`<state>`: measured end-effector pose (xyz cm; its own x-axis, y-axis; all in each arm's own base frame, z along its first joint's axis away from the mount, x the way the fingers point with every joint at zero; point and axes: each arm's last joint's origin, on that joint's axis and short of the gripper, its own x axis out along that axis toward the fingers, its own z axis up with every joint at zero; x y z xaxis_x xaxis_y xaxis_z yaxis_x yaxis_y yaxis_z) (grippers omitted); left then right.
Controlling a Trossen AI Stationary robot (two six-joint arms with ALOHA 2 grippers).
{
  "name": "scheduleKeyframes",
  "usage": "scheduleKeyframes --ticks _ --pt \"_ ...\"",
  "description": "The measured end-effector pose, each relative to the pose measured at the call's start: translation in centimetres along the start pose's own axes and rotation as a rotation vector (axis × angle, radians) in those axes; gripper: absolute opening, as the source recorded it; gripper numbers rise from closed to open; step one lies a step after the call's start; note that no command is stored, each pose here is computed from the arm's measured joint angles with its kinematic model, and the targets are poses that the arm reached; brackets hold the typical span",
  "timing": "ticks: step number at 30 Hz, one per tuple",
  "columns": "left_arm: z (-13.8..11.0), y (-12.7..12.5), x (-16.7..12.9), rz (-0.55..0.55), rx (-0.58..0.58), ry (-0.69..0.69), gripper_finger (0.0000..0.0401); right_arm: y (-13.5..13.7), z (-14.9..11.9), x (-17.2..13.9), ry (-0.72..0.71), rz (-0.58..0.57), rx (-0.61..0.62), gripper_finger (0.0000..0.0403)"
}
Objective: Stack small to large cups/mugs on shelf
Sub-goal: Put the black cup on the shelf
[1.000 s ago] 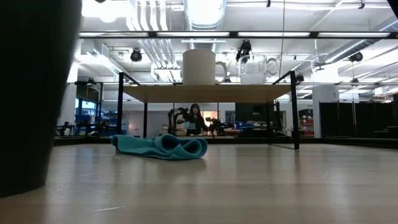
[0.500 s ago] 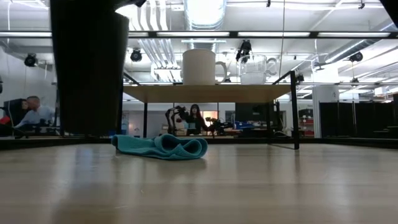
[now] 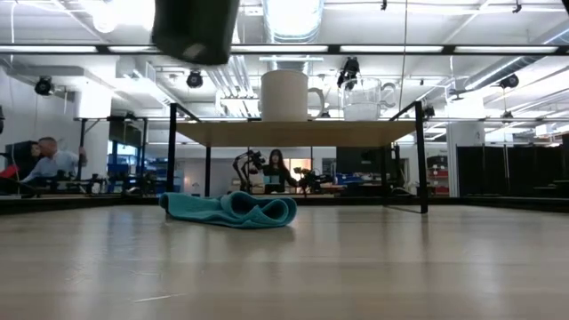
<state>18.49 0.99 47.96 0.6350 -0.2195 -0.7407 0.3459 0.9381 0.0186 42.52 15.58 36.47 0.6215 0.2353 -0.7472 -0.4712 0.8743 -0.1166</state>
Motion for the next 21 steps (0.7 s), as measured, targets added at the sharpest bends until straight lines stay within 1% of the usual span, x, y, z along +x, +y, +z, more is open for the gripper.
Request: scheduleKeyframes --ticks 3,5,8,15,18,21 --pt "0.9 0.1 0.8 -0.002 0.029 -0.035 0.0052 -0.3 0.1 -2.2 -0.003 -0.1 0.018 0.0009" --pt "1.4 0.2 1.2 -0.002 0.059 -0.054 0.0052 -0.5 -0.4 -3.4 0.041 -0.159 0.025 0.0009" --pt "1.9 0.2 1.7 -0.004 0.105 -0.071 0.0052 -0.8 -0.8 -5.0 0.067 -0.21 0.07 0.0009" --pt "2.9 -0.1 3.4 -0.034 0.231 -0.069 0.0052 -2.1 -1.0 -7.5 0.024 -0.235 0.131 0.0009" --pt "3.5 -0.5 4.2 -0.049 0.307 -0.078 0.0052 -2.7 -1.0 -8.2 0.0 -0.182 0.146 0.0009" --pt "4.2 -0.5 4.9 -0.051 0.357 -0.096 0.0052 -3.0 -1.1 -8.6 -0.021 -0.108 0.15 0.0009"
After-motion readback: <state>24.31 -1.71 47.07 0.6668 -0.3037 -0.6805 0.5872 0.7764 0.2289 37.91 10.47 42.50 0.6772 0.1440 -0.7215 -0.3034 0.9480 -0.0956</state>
